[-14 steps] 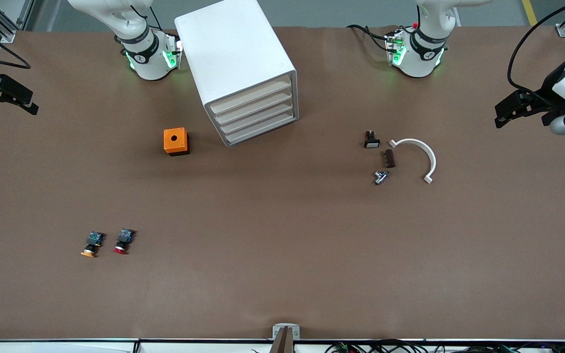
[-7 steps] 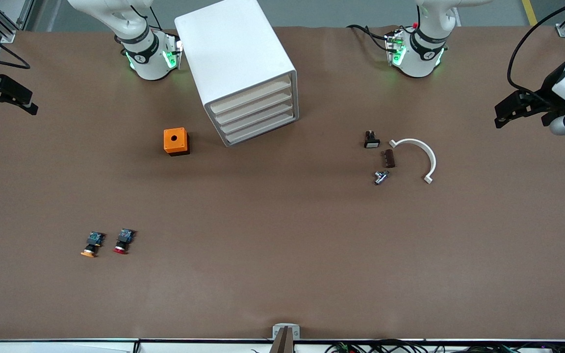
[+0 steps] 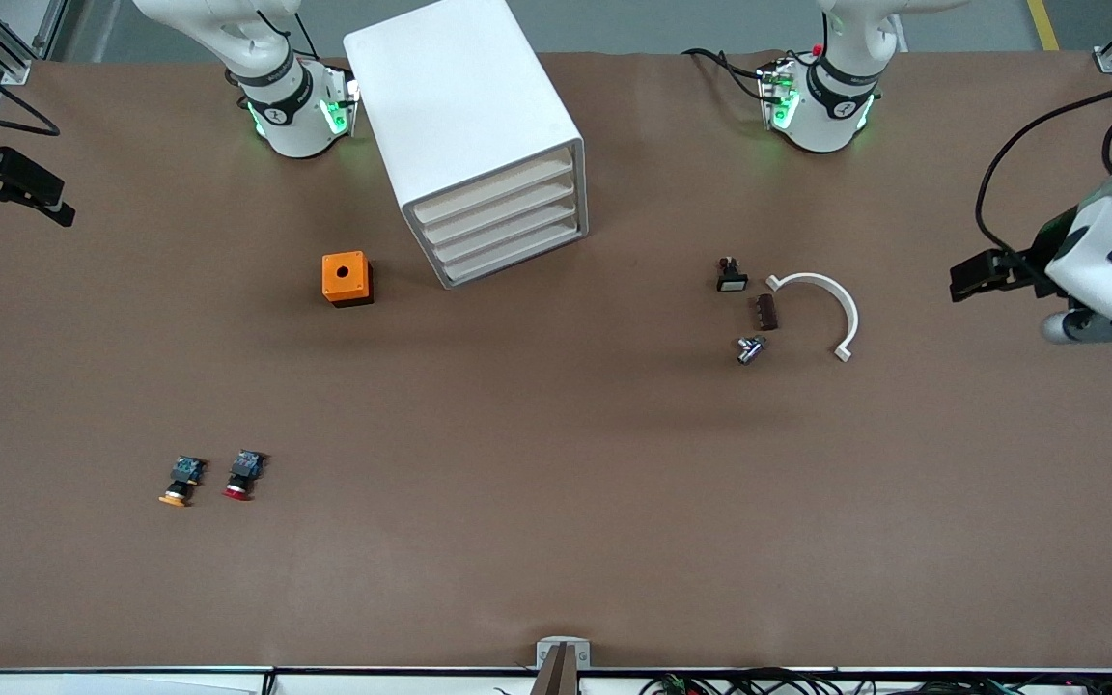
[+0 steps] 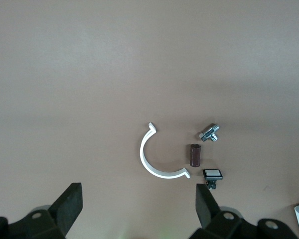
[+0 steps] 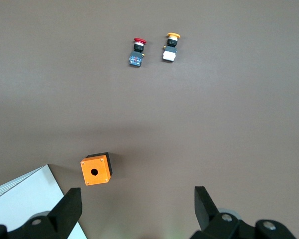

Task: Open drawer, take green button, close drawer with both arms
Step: 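Move the left gripper toward the white drawer cabinet, then grasp the front of the lowest cabinet drawer with the left gripper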

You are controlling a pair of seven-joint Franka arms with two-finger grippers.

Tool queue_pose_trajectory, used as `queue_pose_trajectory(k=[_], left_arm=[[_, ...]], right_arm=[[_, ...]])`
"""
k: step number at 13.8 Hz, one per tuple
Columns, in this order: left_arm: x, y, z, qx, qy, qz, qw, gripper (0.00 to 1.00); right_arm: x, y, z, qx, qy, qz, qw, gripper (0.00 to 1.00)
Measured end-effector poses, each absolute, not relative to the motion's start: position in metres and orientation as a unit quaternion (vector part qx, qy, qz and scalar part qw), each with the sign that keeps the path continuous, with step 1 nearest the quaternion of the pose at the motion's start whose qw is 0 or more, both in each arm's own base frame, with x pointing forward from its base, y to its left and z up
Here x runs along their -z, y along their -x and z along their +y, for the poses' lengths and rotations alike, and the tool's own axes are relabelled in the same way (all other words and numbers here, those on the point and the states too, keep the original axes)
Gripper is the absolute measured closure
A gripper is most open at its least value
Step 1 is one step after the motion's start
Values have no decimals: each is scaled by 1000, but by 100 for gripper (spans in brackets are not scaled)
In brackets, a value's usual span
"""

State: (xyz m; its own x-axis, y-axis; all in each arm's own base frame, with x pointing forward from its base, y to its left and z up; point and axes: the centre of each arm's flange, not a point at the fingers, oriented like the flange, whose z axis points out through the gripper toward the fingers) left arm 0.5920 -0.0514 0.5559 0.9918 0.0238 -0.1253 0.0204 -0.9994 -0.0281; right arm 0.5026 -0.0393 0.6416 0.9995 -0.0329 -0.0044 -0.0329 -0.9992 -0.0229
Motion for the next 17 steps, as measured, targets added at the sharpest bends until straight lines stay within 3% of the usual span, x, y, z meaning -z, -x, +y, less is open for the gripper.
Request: queue_pose_trajectory(k=[5,9,17], left_arm=[[-476,-624,-69,-104,992,-72,-18,0],[-435,-634,-134,-134,974,-180,-25,0],[-322,-600,-296,-187,880,-427,87,0]], right_arm=[[-641,-503,-39,-2,1000,16,12,0],[-641,-503,-39,-3,1000,17,12,0],[-641,-502,-43,-3,1000,20,12,0]])
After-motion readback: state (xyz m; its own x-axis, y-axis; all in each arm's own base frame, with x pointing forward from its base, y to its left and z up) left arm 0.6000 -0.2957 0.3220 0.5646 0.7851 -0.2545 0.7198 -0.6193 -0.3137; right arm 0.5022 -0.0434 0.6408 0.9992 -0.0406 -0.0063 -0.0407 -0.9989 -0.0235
